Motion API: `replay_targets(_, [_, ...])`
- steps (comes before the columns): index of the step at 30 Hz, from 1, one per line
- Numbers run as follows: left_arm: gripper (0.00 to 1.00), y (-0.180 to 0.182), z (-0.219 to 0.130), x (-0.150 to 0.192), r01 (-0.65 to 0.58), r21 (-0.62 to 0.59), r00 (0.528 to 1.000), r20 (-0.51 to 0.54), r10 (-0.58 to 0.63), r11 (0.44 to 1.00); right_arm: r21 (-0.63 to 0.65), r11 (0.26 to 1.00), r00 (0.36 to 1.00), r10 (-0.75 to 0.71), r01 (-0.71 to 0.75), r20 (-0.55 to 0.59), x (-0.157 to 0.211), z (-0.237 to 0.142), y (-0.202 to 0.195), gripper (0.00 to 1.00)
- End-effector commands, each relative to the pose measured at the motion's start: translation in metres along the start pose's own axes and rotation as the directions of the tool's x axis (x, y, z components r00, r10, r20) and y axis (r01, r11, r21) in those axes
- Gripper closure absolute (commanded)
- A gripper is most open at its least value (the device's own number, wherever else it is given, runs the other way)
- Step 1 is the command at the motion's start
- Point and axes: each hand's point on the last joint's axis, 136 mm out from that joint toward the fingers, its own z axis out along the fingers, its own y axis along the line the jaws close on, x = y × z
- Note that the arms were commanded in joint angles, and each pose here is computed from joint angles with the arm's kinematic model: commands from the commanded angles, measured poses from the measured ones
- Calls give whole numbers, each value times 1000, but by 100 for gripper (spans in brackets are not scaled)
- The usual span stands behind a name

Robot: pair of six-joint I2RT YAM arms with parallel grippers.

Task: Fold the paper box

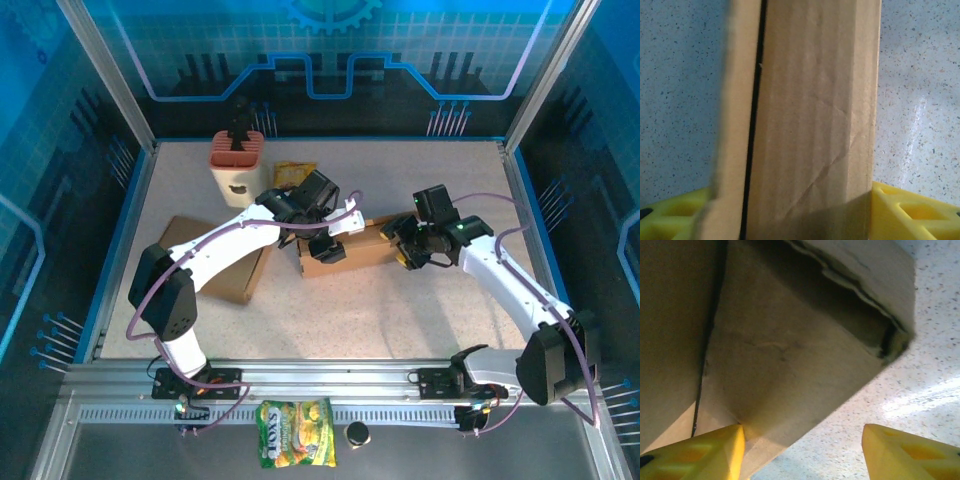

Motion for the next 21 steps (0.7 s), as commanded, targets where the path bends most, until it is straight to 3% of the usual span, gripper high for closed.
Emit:
replay_targets(1, [36,0,-7,-9,22,15,999,26,-23,1000,135,991,1000,10,-8,-18,7,5,-31,41])
replay_targets(7, [37,-1,-6,-8,23,27,999,23,-23,999,129,992,1000,11,-9,-15,6,4,-28,44])
replay_targets(11, [45,-2,-5,-8,22,32,999,24,-23,999,93,996,1000,-14,14,-5,3,-3,-13,45])
replay_targets(15, [50,-2,-6,-8,22,37,999,27,-23,999,2,988,988,-154,154,25,-5,-23,21,38])
replay_targets(18, [52,-2,-9,-10,34,58,998,45,-36,998,-124,917,923,-363,378,130,-19,-58,56,37])
replay_targets(21, [52,-7,-15,-12,41,123,997,66,-50,992,-132,796,796,-549,591,254,-39,-94,68,40])
